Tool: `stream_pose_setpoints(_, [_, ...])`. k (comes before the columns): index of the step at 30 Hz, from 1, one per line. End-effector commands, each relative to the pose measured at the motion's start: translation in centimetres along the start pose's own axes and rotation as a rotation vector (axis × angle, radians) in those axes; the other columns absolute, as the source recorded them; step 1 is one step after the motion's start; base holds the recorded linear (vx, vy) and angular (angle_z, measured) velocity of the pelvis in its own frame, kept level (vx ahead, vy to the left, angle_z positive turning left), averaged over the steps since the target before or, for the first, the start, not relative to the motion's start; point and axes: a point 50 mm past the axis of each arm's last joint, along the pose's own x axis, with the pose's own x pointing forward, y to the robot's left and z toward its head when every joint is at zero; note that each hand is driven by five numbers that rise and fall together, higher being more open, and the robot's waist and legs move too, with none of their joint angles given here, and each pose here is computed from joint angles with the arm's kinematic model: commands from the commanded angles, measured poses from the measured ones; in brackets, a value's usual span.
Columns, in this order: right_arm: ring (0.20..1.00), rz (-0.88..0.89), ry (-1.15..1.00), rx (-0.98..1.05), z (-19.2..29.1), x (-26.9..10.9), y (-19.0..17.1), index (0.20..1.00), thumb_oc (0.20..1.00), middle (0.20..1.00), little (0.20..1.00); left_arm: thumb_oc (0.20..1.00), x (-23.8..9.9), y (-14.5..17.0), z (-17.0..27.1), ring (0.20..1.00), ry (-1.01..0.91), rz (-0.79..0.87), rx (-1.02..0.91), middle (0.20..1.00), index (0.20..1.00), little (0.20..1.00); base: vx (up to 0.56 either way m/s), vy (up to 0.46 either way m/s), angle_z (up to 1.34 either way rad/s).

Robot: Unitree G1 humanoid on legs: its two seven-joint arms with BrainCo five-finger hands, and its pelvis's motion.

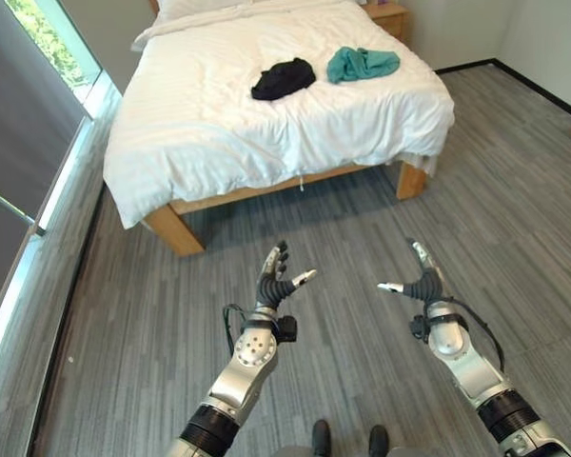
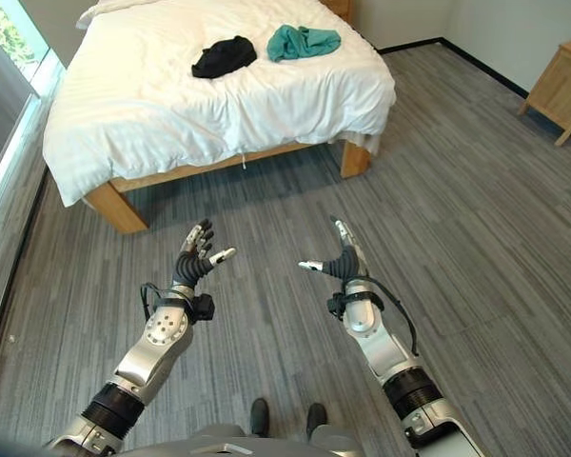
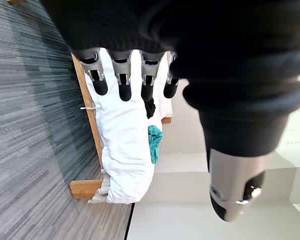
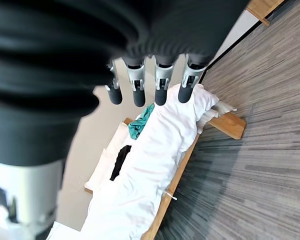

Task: Pick up bed clothes into laundry basket.

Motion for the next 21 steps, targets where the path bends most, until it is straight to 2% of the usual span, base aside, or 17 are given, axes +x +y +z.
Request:
stream_pose_setpoints(1, [1.0, -0.065, -0.167, 0.039, 3.4, 1.1, -1.9, 1.0, 1.0, 1.0, 1.0, 1.0, 1.6, 0.0, 2.6, 1.0, -0.146, -0.035, 0.0, 1.0, 1.0, 1.0, -0.05, -0.22, -0.1])
stream_pose_setpoints(4, [1.0, -0.053, -0.209, 0.024, 4.5, 1.7, -1.5, 1.0, 1.0, 1.0, 1.0, 1.0, 1.8, -0.9, 2.4, 1.0, -0.133, -0.051, 0.022, 1.0, 1.0, 1.0, 0.03, -0.244, -0.21])
stream_pose_setpoints(8, [1.0, -0.014, -0.215, -0.002, 4.8, 1.7, -0.6, 1.0, 1.0, 1.0, 1.0, 1.0, 0.4, -0.8, 1.2, 1.0, -0.089, -0.048, -0.017, 1.0, 1.0, 1.0, 0.28, -0.036, -0.63])
stream_pose_setpoints(17, [1.0, 0.066, -0.242, -0.075, 5.2, 1.9, 1.2, 1.0, 1.0, 1.0, 1.0, 1.0, -1.1, -0.7, -0.2, 1.0, -0.031, -0.06, -0.042, 1.0, 1.0, 1.0, 0.53, 0.024, -0.6])
stream_pose_setpoints(21, [1.0, 0.075, -0.247, -0.091, 5.1, 1.8, 1.9, 1.0, 1.0, 1.0, 1.0, 1.0, -1.0, -1.2, -0.5, 1.0, -0.015, -0.08, -0.037, 1.0, 1.0, 1.0, 0.34, -0.014, -0.66])
